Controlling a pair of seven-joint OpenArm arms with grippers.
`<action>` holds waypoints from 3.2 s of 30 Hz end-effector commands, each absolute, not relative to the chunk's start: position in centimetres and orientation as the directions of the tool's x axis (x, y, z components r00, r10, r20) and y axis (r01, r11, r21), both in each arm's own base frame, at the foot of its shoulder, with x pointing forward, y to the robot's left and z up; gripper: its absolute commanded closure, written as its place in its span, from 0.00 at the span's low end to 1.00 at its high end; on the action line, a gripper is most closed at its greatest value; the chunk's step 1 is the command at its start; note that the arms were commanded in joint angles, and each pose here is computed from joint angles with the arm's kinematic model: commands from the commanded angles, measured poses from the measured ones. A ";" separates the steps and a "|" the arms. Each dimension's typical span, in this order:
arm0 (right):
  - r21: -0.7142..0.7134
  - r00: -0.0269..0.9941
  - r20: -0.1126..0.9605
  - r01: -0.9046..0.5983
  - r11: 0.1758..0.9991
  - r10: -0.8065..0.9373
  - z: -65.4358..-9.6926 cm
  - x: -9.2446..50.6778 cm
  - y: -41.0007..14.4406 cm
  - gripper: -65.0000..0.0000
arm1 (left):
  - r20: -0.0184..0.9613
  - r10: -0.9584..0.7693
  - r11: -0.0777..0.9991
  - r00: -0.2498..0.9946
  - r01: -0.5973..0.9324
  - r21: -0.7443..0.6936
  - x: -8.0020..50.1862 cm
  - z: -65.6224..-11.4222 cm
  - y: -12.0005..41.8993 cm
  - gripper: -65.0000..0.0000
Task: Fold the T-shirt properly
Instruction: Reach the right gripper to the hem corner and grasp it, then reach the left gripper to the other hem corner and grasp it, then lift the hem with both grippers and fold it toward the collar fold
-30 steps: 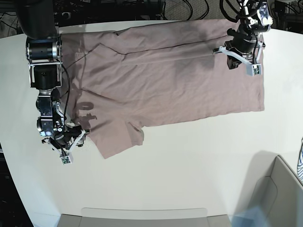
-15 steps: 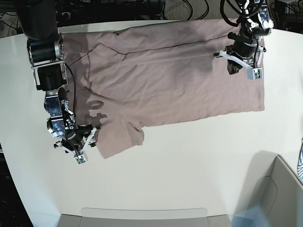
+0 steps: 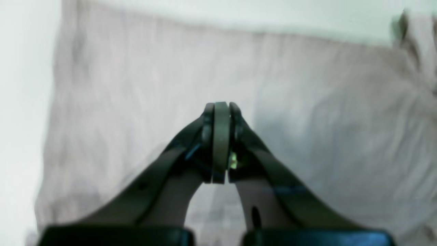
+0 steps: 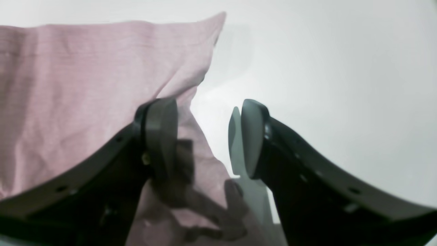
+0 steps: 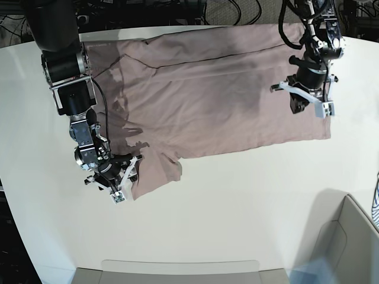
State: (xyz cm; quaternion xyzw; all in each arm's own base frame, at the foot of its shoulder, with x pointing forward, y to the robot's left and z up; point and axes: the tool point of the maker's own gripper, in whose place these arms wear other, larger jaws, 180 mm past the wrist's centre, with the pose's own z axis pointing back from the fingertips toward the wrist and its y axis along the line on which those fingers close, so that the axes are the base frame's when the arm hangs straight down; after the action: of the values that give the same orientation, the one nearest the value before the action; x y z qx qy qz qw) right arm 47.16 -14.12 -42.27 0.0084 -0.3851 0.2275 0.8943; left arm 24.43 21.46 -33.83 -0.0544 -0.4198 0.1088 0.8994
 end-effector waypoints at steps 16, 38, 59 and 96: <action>-0.190 0.610 0.657 -0.434 0.880 0.443 -42.5 46.3 -15.2 0.53 | 0.734 0.277 0.941 0.620 -0.331 -0.075 33.6 -36.2 36.2 0.60; -0.184 0.611 0.659 -0.436 0.881 0.440 -42.6 46.2 -14.9 0.53 | 0.587 0.231 0.973 0.776 -0.180 -0.145 31.0 -42.9 35.1 0.64; -0.224 0.498 0.757 -0.412 0.883 0.424 -37.4 50.5 -14.5 1.00 | 0.650 0.271 0.962 0.710 -0.172 -0.214 33.5 -43.0 32.6 1.00; -0.227 0.461 0.818 -0.290 0.930 0.343 -30.5 43.3 -16.9 1.00 | 0.728 0.145 0.989 0.670 -0.083 -0.120 30.0 -36.7 31.9 1.00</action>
State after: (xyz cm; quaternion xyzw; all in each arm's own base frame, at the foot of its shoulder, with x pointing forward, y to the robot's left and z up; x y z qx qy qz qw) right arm 42.16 -16.50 -32.70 -0.0218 -0.4551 0.1884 0.8700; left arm 29.18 31.29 -38.29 -0.0456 -0.3803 0.0714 0.9210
